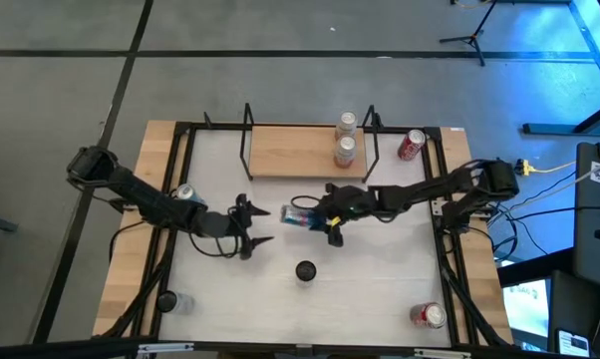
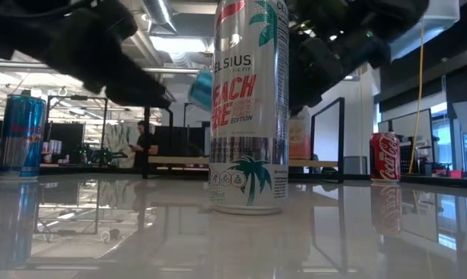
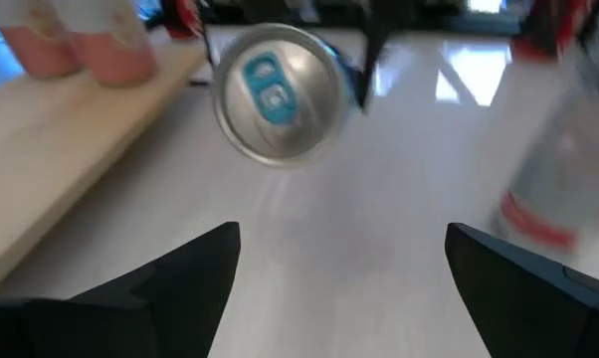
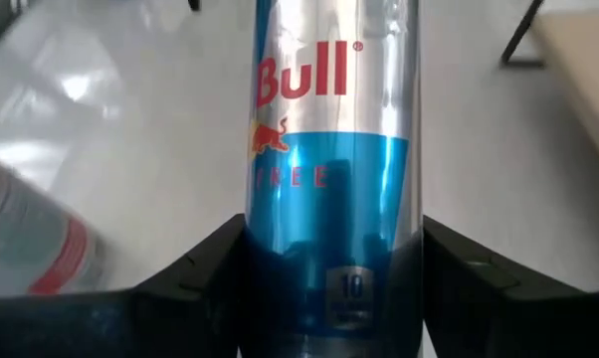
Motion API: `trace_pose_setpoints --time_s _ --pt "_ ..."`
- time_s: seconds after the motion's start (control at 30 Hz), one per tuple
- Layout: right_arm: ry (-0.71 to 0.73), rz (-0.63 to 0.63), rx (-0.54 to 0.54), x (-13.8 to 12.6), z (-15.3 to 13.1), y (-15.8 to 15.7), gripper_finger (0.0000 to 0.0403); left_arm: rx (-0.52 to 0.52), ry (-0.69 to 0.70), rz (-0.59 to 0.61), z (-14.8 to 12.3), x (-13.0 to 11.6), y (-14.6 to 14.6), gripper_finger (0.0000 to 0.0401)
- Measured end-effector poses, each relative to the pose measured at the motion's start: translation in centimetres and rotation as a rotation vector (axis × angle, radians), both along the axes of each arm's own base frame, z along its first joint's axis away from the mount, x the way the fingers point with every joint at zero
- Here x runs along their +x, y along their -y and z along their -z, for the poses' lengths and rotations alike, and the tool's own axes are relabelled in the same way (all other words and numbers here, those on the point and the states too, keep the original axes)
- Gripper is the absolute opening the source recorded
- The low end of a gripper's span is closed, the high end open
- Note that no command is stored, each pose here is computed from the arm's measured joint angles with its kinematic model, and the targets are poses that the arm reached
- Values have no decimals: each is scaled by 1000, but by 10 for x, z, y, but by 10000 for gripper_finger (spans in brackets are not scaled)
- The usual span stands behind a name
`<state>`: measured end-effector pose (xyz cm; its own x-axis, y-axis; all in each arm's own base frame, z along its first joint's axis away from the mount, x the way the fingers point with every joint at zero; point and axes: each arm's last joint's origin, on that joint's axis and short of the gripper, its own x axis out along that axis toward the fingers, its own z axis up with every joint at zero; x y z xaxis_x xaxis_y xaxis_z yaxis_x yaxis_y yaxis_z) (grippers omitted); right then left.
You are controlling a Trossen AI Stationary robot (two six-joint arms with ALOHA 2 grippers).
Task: Place canned beverage on shelf
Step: Put the right blue soda can on the shelf
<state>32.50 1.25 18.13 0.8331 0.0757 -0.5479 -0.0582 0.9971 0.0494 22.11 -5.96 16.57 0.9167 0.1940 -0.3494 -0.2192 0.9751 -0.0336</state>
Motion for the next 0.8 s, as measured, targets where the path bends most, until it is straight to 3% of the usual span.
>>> trace_pose_setpoints --time_s 0.2,0.37,0.8 --pt "133 67 -19 -3 5 0 221 -133 142 -103 -11 7 -15 345" --pt "183 60 -55 -1 1 -6 222 -182 203 -79 -18 12 -21 345" --pt "270 -4 -59 1 -9 -25 222 -150 251 48 -36 23 -21 345"
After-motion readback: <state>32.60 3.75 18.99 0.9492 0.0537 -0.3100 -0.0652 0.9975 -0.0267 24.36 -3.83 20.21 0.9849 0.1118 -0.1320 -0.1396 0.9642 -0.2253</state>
